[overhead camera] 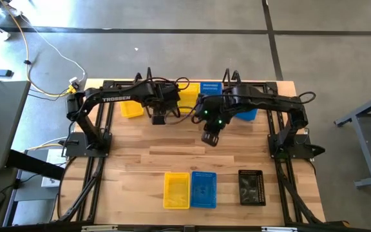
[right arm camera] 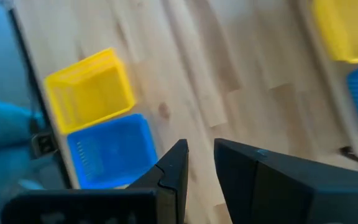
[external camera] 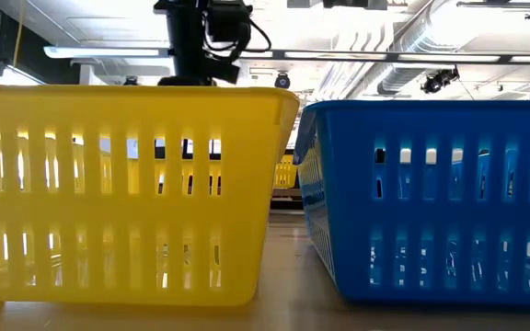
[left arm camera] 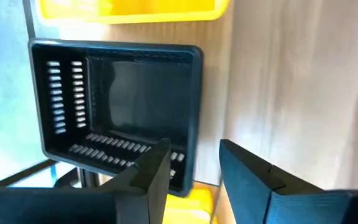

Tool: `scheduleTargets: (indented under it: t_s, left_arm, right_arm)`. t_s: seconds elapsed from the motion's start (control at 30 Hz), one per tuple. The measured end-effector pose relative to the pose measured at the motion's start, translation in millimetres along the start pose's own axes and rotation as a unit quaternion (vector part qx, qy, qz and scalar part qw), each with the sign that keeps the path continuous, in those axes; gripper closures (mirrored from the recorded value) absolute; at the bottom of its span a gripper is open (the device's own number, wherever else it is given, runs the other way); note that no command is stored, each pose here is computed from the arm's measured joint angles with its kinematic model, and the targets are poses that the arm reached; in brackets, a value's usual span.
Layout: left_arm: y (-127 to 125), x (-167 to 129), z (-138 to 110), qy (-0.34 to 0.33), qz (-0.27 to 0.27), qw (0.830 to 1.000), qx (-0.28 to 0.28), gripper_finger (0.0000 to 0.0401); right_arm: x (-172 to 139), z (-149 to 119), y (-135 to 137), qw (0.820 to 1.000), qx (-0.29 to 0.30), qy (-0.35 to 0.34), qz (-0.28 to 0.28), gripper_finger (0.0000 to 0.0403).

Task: Stack baskets on shelf by color
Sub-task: Stack the bottom blue bin on the blue bin on the shelf

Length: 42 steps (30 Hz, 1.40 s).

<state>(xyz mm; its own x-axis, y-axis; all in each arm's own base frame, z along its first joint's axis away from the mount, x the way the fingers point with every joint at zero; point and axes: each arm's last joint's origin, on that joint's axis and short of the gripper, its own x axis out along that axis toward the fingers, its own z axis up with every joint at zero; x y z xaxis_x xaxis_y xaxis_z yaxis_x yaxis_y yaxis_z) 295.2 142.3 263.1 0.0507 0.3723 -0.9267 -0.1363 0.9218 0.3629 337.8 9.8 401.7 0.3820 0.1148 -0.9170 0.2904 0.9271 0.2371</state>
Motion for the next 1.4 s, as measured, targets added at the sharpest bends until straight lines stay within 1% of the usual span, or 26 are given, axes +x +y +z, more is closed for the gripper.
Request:
scheduleTargets:
  t_s: [0.07,0.2,0.4,0.57,0.7,0.83,1.0,1.1,1.27,1.4]
  left_arm:
    - [-4.3,-6.8,-3.1,0.003,-0.003,1.0,-0.01,0.0272]
    - [-15.3,-28.3,-11.0,-0.009,-0.018,0.999,-0.043,0.0276]
    - [-35.2,-65.2,-21.4,-0.065,-0.07,0.99,-0.102,0.0279]
    - [-50.5,-86.8,-30.5,-0.086,-0.104,0.982,-0.134,0.0279]
    - [-63.5,-101.1,-38.4,-0.096,-0.112,0.982,-0.121,0.0279]
    - [-73.4,-113.9,-44.5,-0.118,-0.119,0.981,-0.1,0.0279]
    - [-80.2,-126.4,-52.9,-0.139,-0.124,0.98,-0.076,0.0279]
    - [-83.1,-133.2,-58.2,-0.151,-0.126,0.978,-0.068,0.0279]
    - [-86.2,-142.8,-66.2,-0.169,-0.132,0.975,-0.055,0.0279]
    - [-87.1,-147.8,-70.8,-0.18,-0.133,0.974,-0.044,0.0279]
  right_arm:
    - [0.8,-3.0,7.3,1.0,-0.01,0.008,0.016,0.0339]
    - [5.9,-9.3,24.1,0.999,-0.034,0.017,0.024,0.0339]
    - [15.4,-19.5,49.2,0.997,-0.064,0.036,0.037,0.0339]
    - [26.3,-28.0,70.4,0.993,-0.09,0.053,0.05,0.0324]
    - [40.1,-34.4,87.5,0.991,-0.099,0.07,0.052,0.0297]
    - [58.9,-41.4,106.2,0.985,-0.139,0.087,0.052,0.0281]
    - [81.9,-47.9,130.5,0.981,-0.162,0.088,0.065,0.0279]
    - [94.7,-54.4,140.5,0.977,-0.175,0.104,0.063,0.0279]
    - [125.5,-65.5,157.0,0.976,-0.166,0.136,0.049,0.0279]
    - [151.0,-73.5,171.9,0.973,-0.169,0.147,0.053,0.0279]
